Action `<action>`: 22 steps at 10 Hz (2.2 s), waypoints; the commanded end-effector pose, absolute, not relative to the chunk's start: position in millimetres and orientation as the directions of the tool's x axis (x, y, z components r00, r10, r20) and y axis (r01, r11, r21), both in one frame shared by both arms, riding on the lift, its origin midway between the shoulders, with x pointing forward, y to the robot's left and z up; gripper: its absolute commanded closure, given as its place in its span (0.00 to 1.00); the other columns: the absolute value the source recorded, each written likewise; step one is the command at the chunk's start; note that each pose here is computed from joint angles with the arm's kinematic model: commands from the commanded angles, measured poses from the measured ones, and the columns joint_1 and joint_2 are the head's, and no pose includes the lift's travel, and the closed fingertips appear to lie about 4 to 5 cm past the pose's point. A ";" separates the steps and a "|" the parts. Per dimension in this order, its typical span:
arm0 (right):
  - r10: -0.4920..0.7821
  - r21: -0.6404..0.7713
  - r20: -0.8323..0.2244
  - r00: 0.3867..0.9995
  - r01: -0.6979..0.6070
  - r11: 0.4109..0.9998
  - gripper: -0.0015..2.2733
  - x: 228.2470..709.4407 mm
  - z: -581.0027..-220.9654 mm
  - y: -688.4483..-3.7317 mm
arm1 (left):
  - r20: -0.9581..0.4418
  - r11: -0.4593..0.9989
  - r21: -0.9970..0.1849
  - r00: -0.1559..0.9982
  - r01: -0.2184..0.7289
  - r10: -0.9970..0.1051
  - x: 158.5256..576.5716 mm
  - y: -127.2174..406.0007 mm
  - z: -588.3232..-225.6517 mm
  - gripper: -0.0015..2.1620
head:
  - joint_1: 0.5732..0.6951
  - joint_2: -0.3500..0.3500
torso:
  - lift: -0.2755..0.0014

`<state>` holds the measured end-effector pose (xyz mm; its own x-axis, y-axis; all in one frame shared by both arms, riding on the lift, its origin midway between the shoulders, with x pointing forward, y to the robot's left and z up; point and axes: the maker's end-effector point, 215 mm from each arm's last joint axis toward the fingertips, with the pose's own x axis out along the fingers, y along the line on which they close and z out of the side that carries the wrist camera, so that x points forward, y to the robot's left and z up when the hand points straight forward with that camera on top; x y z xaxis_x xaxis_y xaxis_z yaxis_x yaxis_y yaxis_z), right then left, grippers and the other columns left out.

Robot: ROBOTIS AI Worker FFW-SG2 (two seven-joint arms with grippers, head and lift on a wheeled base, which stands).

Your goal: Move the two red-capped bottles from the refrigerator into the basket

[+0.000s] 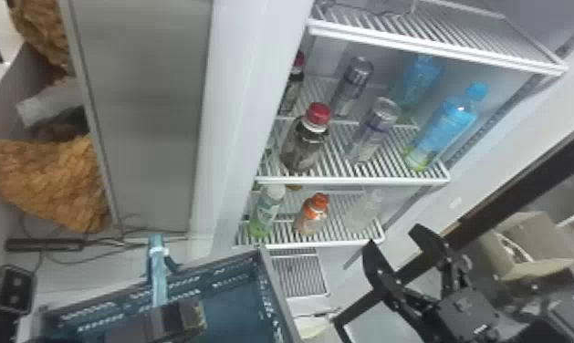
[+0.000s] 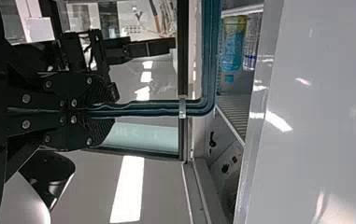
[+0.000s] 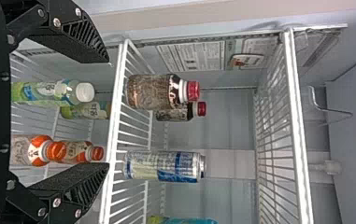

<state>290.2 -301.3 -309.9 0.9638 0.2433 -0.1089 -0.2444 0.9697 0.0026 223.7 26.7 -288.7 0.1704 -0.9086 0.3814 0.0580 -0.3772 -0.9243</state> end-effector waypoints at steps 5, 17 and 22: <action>0.243 0.005 -0.136 0.960 -0.245 0.970 0.10 290.0 -318.8 -301.7 | 0.383 -0.379 -0.924 0.169 0.058 -0.908 223.5 26.0 -288.2 0.56 | 1.00 0.00 | 0.99; 0.284 0.033 -0.038 0.958 -0.283 0.959 0.10 360.2 -317.2 -279.2 | 0.388 -0.382 -0.922 0.153 0.068 -0.909 228.2 20.9 -284.6 0.56 | 1.00 0.00 | 0.99; 0.287 0.051 0.000 0.958 -0.286 0.957 0.10 403.5 -316.1 -265.0 | 0.389 -0.383 -0.921 0.147 0.070 -0.909 230.7 19.4 -283.8 0.56 | 1.00 0.00 | 0.99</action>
<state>397.7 -267.8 -317.9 0.9592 0.2825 -0.0047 -0.2819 0.9579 0.0544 230.5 19.2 -283.8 0.1478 -0.9088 0.3901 0.0696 -0.3839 -0.9207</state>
